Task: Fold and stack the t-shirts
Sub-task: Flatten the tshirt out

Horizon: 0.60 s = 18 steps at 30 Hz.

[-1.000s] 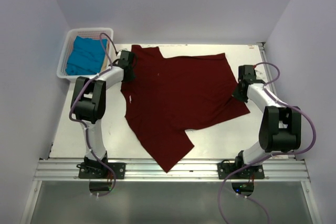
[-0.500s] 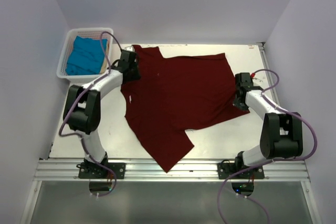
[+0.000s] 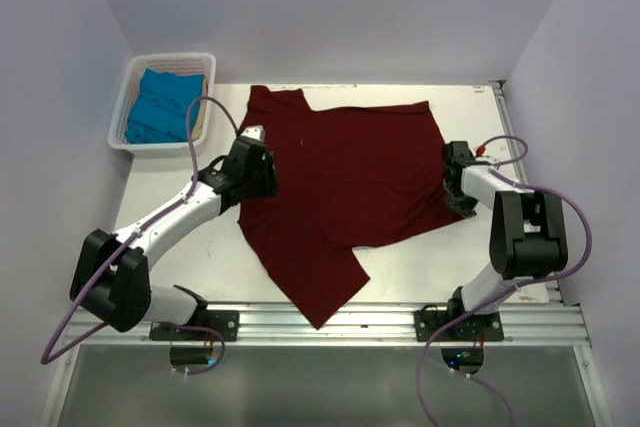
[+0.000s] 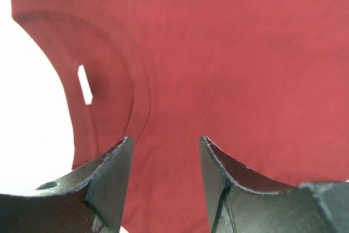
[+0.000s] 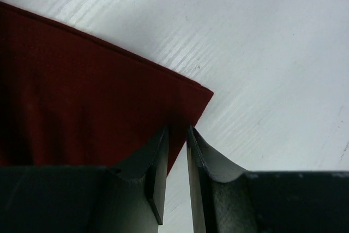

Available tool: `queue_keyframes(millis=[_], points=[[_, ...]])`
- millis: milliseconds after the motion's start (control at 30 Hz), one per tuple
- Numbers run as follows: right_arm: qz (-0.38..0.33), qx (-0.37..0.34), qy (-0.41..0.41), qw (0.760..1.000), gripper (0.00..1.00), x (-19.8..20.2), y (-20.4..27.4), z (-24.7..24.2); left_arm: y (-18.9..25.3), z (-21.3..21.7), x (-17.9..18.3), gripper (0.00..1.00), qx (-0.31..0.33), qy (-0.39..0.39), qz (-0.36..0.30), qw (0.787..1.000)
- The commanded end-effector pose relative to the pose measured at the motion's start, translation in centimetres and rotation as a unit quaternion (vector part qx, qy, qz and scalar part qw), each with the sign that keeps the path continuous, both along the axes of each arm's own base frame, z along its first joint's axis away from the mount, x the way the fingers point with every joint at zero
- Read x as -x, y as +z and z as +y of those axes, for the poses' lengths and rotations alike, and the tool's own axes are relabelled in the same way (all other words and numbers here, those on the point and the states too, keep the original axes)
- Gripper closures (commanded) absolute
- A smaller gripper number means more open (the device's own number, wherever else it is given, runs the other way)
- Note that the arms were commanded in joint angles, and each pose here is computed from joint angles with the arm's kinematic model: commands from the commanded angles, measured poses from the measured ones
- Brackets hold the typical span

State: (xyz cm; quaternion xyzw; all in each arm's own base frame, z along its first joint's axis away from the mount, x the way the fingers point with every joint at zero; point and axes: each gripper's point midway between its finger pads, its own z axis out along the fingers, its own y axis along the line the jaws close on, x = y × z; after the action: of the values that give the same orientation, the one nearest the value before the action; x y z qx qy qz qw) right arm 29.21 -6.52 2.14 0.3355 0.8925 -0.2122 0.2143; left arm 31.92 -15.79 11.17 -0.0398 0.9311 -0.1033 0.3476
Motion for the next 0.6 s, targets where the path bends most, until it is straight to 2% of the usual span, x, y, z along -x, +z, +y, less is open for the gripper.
queue_keyframes(millis=[0, 167, 233, 333, 433, 567], points=[[-0.026, 0.013, -0.026, 0.999, 0.75, -1.6, 0.9, -0.7, 0.7, 0.4, 1.7, 0.44, 0.01, 0.013, 0.002, 1.0], [-0.032, 0.023, -0.036, 0.999, 0.72, -1.6, 1.6, -1.2, 0.7, -0.2, 3.0, 0.44, 0.024, 0.003, 0.006, 1.0], [-0.033, 0.03, -0.038, 0.998, 0.65, -1.4, 2.1, -1.5, 0.9, -0.3, 3.3, 0.44, 0.025, 0.0, 0.005, 1.0], [-0.038, 0.042, -0.04, 0.998, 0.64, -1.2, 2.9, -1.9, 1.3, -0.5, 3.4, 0.43, 0.027, -0.005, 0.0, 1.0], [-0.037, 0.055, -0.048, 0.997, 0.58, -0.8, 3.5, -2.3, 1.4, -0.5, 3.4, 0.43, 0.024, -0.01, -0.002, 1.0], [-0.029, 0.054, -0.074, 0.995, 0.57, -0.3, 3.0, -3.5, 1.0, -0.5, 3.7, 0.43, 0.021, -0.016, 0.004, 1.0]])
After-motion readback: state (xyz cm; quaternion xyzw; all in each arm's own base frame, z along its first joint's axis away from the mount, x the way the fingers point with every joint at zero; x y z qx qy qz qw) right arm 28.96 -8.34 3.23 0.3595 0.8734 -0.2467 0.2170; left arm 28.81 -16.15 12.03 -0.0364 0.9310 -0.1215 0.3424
